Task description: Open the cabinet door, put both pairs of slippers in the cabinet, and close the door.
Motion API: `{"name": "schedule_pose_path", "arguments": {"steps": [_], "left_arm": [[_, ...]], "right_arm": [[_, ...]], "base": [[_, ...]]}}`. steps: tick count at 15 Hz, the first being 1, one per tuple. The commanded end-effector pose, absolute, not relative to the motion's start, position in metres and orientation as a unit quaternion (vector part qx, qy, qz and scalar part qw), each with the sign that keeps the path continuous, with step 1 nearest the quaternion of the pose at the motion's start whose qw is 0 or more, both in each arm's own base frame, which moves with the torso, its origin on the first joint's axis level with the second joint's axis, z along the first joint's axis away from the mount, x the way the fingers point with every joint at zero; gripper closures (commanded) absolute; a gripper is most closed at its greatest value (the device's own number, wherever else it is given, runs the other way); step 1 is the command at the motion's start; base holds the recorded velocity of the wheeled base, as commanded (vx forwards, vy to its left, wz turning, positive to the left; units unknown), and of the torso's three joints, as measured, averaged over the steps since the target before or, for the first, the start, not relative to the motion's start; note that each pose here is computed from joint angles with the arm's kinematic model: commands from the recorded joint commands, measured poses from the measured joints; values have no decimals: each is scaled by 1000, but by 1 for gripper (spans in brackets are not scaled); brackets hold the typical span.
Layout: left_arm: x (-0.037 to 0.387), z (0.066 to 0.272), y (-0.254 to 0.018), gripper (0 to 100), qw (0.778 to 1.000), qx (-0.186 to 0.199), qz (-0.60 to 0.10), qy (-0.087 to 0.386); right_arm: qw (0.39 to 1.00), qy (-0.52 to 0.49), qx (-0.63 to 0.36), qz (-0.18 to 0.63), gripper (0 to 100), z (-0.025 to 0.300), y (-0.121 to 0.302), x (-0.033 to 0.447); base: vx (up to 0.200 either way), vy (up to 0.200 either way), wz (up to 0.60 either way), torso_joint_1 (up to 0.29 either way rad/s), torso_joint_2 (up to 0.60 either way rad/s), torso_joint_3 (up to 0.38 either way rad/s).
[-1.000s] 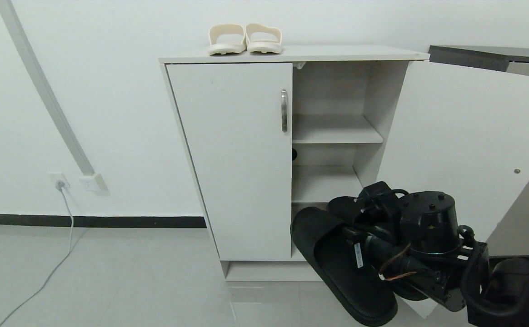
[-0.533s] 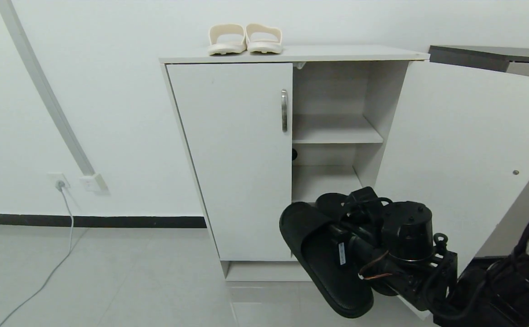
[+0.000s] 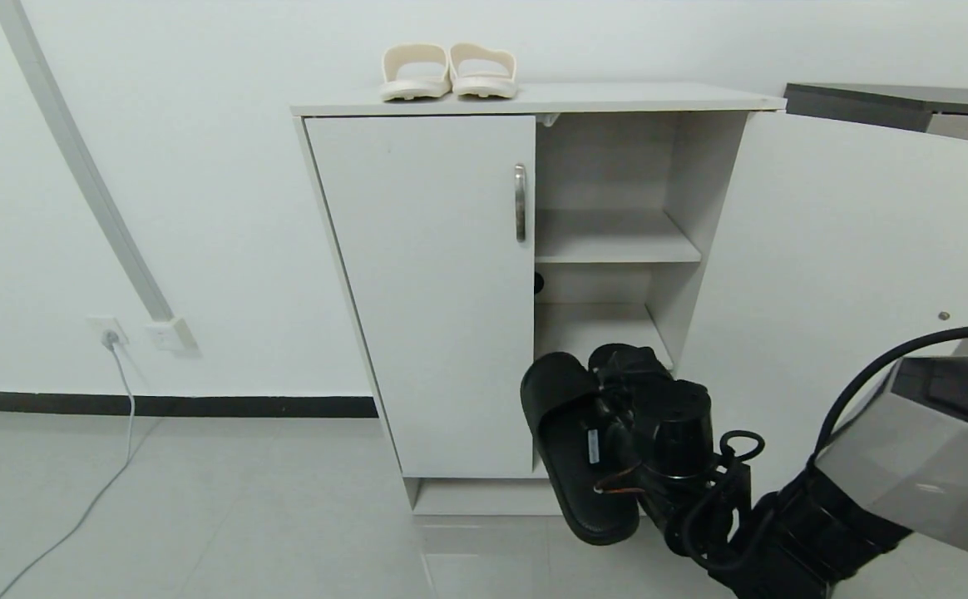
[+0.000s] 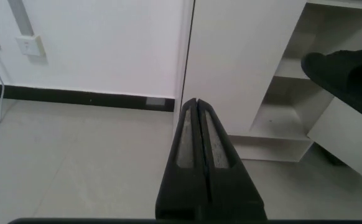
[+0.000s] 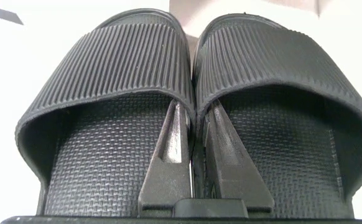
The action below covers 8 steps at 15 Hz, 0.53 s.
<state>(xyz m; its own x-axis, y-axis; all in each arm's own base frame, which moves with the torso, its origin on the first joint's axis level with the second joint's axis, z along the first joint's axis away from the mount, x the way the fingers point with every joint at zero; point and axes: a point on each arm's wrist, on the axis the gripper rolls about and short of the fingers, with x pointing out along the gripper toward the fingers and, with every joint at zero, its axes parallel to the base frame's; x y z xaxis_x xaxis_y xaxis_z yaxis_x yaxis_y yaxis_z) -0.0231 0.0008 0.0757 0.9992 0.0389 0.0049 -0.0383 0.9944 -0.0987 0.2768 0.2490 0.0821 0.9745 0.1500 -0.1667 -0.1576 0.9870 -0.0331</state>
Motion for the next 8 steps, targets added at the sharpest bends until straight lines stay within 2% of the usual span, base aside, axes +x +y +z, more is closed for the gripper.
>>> {"name": "schedule_pose_path", "arguments": {"steps": [1, 5, 8], "left_arm": [[-23, 76, 1, 100, 999, -49, 20, -3], [-23, 76, 1, 100, 999, -48, 18, -2], [-23, 76, 1, 100, 999, -48, 18, -2]], "right_arm": [[995, 85, -7, 56, 100, 70, 260, 293], [994, 98, 1, 46, 100, 74, 269, 298], [994, 101, 2, 39, 100, 70, 268, 299]], "base": [[0, 0, 0, 0, 0, 0], [0, 0, 0, 0, 0, 0], [0, -200, 0, 2, 1, 2]]}}
